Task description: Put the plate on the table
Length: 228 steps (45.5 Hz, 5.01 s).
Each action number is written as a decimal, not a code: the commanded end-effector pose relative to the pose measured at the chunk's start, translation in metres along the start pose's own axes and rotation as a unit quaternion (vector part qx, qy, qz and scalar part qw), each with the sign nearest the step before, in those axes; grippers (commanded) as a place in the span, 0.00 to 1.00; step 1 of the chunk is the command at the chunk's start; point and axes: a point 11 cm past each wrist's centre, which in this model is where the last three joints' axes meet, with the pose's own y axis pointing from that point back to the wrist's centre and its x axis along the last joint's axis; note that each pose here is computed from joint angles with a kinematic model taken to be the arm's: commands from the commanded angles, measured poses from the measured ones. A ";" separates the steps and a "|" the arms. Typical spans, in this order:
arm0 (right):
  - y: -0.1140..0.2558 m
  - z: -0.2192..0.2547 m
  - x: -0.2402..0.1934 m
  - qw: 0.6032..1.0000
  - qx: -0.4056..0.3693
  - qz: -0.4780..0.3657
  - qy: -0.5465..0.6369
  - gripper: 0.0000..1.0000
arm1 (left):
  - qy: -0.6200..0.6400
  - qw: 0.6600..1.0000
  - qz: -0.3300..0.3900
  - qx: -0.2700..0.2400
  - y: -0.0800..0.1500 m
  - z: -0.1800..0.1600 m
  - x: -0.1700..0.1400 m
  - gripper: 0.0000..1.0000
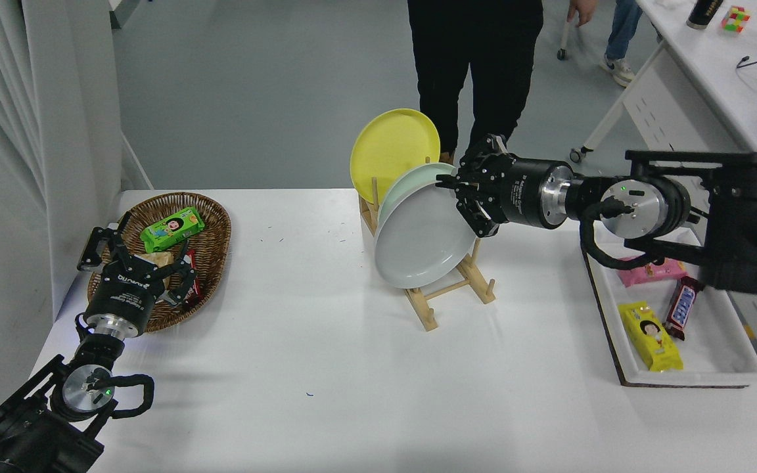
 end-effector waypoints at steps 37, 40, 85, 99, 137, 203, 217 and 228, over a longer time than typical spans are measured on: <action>-0.016 0.083 -0.071 0.967 -0.165 0.107 -0.164 0.00 | 0.001 1.000 -0.002 0.000 0.000 0.000 -0.001 0.98; -0.015 0.087 -0.072 0.962 -0.172 0.117 -0.175 0.00 | 0.001 1.000 -0.002 0.000 0.000 0.000 -0.001 0.98; -0.024 0.160 -0.065 0.871 -0.265 0.186 -0.371 0.00 | 0.001 1.000 -0.002 0.000 0.000 0.000 -0.001 0.98; -0.030 0.169 -0.055 0.858 -0.263 0.197 -0.395 0.00 | 0.001 1.000 -0.002 0.000 0.000 0.000 -0.001 0.98; -0.038 0.204 -0.046 0.828 -0.275 0.204 -0.445 0.00 | 0.001 1.000 -0.002 0.000 0.000 0.000 -0.001 0.98; -0.050 0.214 -0.040 0.830 -0.261 0.202 -0.449 0.00 | 0.001 1.000 -0.002 0.000 0.000 0.000 -0.001 0.98; -0.051 0.216 -0.037 0.831 -0.259 0.204 -0.448 0.00 | 0.000 1.000 -0.001 0.000 0.000 0.000 0.000 0.98; -0.051 0.217 -0.036 0.835 -0.258 0.204 -0.442 0.00 | 0.001 1.000 -0.002 0.000 0.000 0.000 -0.001 0.98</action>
